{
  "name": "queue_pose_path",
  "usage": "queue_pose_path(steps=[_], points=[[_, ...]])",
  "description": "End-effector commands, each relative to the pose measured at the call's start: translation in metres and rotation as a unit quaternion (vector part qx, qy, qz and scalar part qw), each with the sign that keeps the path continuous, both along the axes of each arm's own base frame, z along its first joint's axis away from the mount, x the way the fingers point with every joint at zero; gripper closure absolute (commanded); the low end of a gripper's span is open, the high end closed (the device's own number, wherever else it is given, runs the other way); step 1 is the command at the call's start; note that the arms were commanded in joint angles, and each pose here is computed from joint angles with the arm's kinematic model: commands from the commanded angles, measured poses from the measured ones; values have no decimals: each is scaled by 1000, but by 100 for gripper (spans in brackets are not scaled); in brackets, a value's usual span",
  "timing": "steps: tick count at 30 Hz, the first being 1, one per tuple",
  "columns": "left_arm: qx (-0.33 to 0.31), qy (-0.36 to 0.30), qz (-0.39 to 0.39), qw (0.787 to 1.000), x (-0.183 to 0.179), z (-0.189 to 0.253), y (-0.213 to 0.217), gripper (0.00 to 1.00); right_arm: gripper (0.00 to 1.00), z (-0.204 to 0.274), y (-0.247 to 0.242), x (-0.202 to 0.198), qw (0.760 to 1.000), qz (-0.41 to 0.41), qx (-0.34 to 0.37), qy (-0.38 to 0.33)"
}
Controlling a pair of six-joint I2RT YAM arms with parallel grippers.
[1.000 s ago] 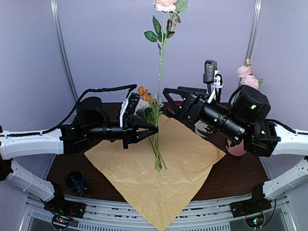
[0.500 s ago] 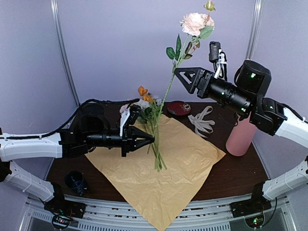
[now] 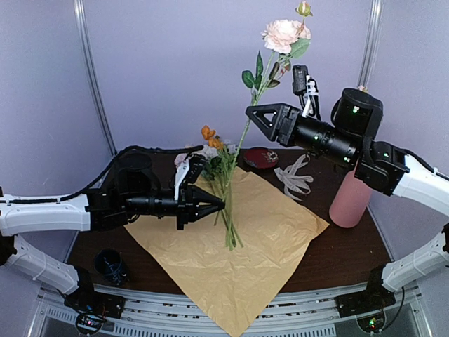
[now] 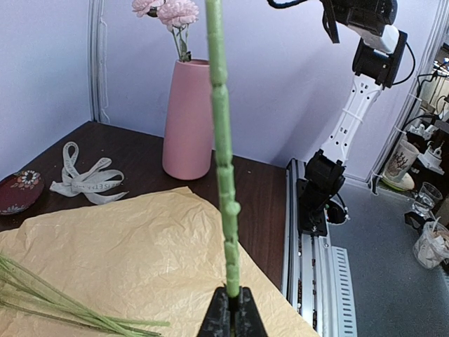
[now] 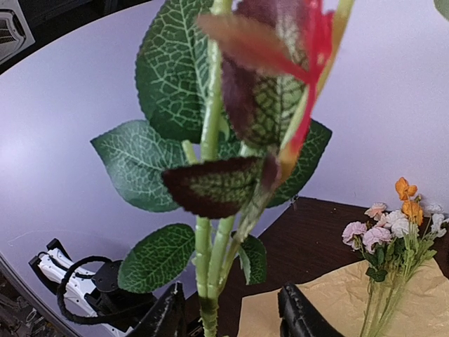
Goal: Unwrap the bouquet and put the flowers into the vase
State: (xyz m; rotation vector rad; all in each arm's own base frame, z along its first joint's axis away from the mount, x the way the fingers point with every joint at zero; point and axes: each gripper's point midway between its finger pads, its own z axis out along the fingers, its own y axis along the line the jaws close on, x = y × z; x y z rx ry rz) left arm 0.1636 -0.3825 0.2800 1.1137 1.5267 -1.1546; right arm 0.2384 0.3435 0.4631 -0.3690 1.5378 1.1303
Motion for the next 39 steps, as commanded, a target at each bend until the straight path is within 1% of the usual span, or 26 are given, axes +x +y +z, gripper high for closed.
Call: queue_pose_path(steps=[1,4,9,16,17,21,22,23,24,25,27,28,31,34,35,37,39], points=[[-13,-18,-3,1000,-1,5,-2,100,57,19,0,-1,999,12,31,-8],[-12,-18,-3,1000,-1,4,-2,100,62,20,0,0,999,14,34,-9],[-11,-17,-3,1000,-1,2,-2,100,80,21,1,1,999,18,35,-9],[-7,-18,0,1000,1,0,-2,100,99,19,2,0,999,28,38,-8],[-6,-18,0,1000,1,0,-2,100,100,19,2,0,999,28,38,-8],[-2,-21,11,1000,4,0,-2,100,100,20,-2,0,999,26,40,-11],[1,-22,17,1000,7,-1,-1,92,100,21,-3,0,999,23,40,-13],[6,-23,26,999,10,-1,-1,70,100,21,-5,0,999,19,39,-15],[11,-26,38,999,14,-1,0,51,100,22,-6,1,999,15,37,-17],[15,-28,56,998,20,0,2,37,100,23,-8,1,999,9,33,-22],[12,-35,99,994,32,13,10,10,100,23,-14,5,999,-10,17,-29],[5,-40,124,991,38,21,15,3,100,23,-17,8,999,-25,6,-35],[-29,-76,183,980,49,52,36,2,100,25,-31,19,995,-77,-42,-54],[-43,-130,234,962,58,83,58,2,100,39,-51,30,981,-145,-96,-81],[-40,-147,257,954,63,91,66,2,100,42,-60,35,974,-171,-119,-85],[-32,-180,295,938,71,107,80,2,100,64,-87,42,956,-238,-145,-97],[-20,-214,318,923,75,119,91,2,100,92,-117,42,935,-297,-159,-110]])
